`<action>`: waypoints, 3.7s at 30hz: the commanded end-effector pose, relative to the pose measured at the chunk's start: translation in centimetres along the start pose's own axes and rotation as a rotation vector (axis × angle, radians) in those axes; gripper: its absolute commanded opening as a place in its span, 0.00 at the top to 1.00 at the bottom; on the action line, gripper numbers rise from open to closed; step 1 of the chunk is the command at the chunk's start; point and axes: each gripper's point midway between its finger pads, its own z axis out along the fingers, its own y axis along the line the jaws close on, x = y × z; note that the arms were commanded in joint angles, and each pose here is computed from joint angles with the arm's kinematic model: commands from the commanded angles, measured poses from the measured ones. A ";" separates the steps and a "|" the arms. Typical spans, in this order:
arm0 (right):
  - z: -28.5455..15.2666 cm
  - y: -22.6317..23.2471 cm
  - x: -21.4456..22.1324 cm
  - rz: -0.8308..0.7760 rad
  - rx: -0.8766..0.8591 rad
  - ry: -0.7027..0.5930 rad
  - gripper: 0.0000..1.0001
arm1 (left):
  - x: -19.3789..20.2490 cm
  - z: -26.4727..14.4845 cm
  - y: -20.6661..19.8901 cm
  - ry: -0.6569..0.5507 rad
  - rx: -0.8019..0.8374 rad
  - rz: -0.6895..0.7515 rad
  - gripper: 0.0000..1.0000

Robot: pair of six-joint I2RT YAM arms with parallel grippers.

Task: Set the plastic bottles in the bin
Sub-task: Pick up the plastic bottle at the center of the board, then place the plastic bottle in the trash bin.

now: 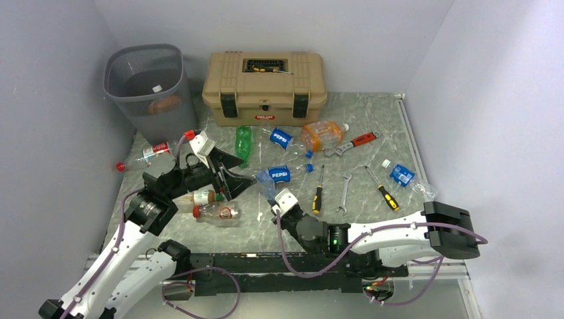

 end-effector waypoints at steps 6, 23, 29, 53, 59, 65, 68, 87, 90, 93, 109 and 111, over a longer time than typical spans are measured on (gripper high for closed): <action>0.6 0.6 -6.8 0.056 0.043 -0.209 1.00 | 1.1 1.0 0.2 0.075 0.025 -0.028 0.09; 0.9 4.0 -7.8 0.054 -0.023 -0.247 1.00 | 1.7 1.7 0.5 0.103 0.048 -0.037 0.31; 0.8 4.2 -7.9 0.053 -0.017 -0.254 1.00 | 1.8 1.7 0.0 0.108 0.081 -0.036 0.53; 0.9 4.4 -8.4 0.103 -0.011 -0.239 0.48 | 2.0 1.9 0.7 0.122 0.043 -0.045 1.00; -1.5 5.3 -10.1 0.183 -0.188 -0.166 0.00 | 0.3 0.9 4.2 0.044 -0.202 -0.006 1.00; -4.5 1.0 -10.9 0.270 -0.145 -0.172 0.00 | -9.8 -1.5 5.9 -0.091 -0.471 0.132 1.00; -4.9 -1.0 -9.2 0.306 -0.074 -0.175 0.00 | -15.1 -2.9 7.5 -0.155 -0.635 0.246 1.00; -6.3 -0.6 -6.3 0.322 -0.158 -0.130 0.00 | -35.1 -11.6 24.1 -0.458 -1.392 0.530 1.00; -6.6 -1.1 -5.7 0.310 -0.155 -0.142 0.00 | -34.6 -13.1 26.6 -0.478 -1.409 0.490 1.00; -6.8 -1.6 -5.5 0.303 -0.151 -0.162 0.00 | -33.7 -14.0 29.7 -0.473 -1.437 0.455 1.00; -6.7 -1.0 -3.8 0.314 -0.170 -0.158 0.00 | -22.4 -13.9 43.4 -0.269 -1.362 0.160 1.00; -6.7 -1.0 -3.8 0.311 -0.166 -0.158 0.00 | -22.6 -12.2 43.0 -0.294 -1.258 0.162 1.00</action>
